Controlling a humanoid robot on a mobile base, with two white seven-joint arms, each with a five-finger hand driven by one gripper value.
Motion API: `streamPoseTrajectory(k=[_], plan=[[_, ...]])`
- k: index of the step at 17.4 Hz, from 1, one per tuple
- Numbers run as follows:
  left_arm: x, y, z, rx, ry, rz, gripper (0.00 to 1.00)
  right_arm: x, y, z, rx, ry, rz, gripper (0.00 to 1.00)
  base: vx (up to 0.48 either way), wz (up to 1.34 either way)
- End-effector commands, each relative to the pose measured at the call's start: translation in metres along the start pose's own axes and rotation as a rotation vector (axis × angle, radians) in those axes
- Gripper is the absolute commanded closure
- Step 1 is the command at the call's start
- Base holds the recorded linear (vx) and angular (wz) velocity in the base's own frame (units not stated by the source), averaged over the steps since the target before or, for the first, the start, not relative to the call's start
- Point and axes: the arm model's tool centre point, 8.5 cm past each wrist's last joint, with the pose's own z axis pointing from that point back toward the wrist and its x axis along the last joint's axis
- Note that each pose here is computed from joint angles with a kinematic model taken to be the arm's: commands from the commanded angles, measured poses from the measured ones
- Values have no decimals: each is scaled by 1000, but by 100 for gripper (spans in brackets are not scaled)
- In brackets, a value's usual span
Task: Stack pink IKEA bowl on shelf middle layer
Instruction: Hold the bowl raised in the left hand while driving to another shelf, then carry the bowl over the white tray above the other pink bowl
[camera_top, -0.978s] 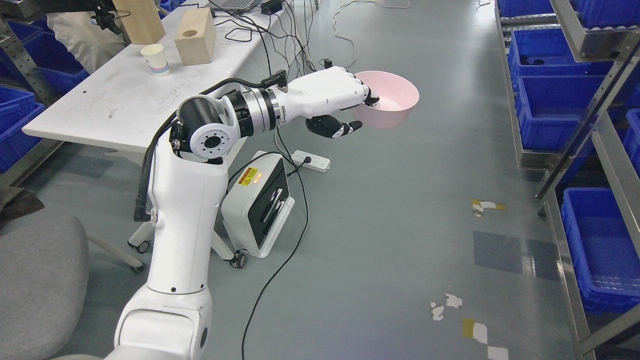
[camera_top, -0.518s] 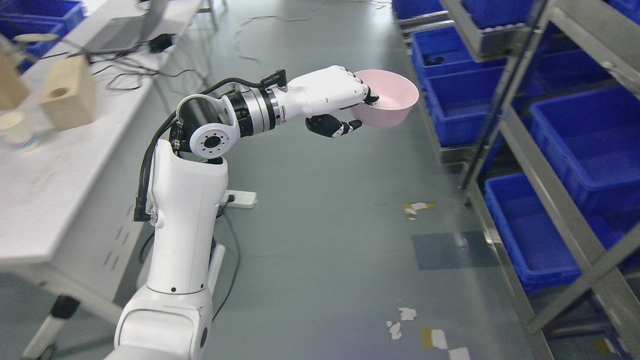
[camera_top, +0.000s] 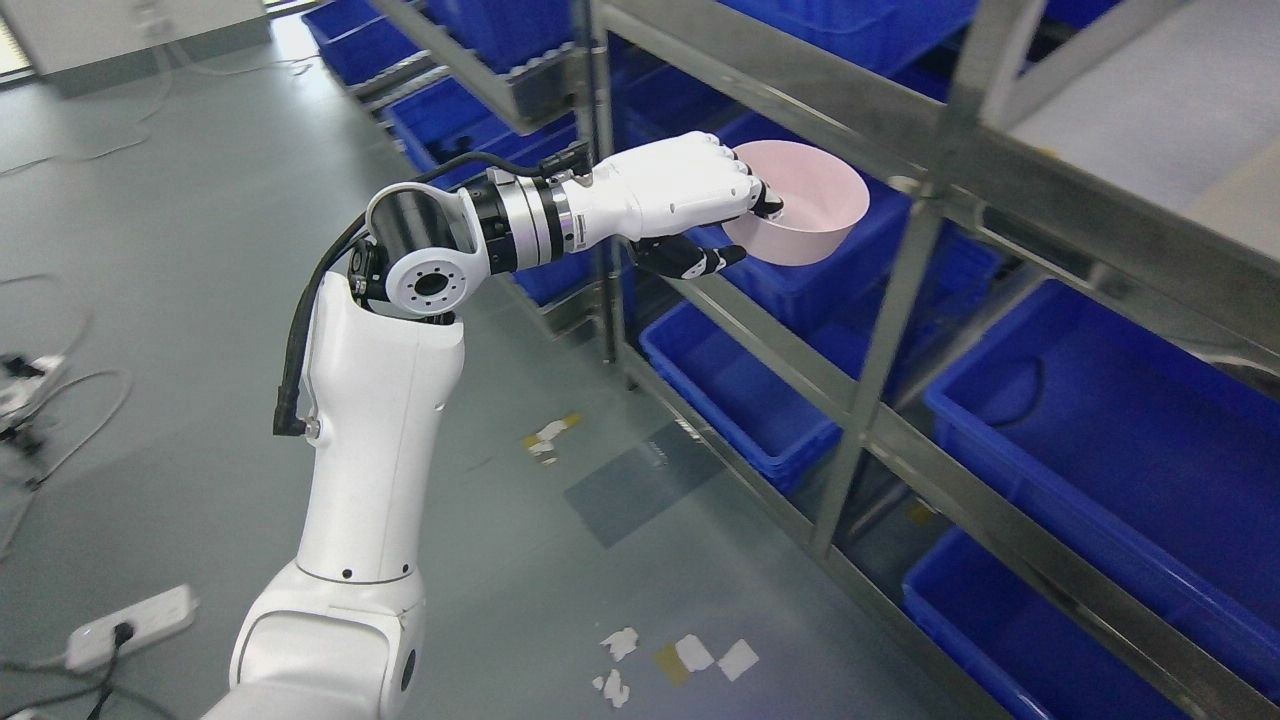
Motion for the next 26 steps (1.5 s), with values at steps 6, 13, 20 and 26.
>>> streamPoseTrajectory(k=[6,13,20,26], plan=[[18,101,-1,143,-155,-185,95,-10,-10,0,-15,7,2,0,65,-1231],[-35,71,30,40,115,-130,95,-10,-10,0,-15,7,2,0,87,-826],[-60,45,24,-93,214,-100,95,-10,-10,0,-15,7,1,0,76,-257],[-80,61,14,-148,243,-100,94,-10,-10,0,-15,7,2,0,9,-34]])
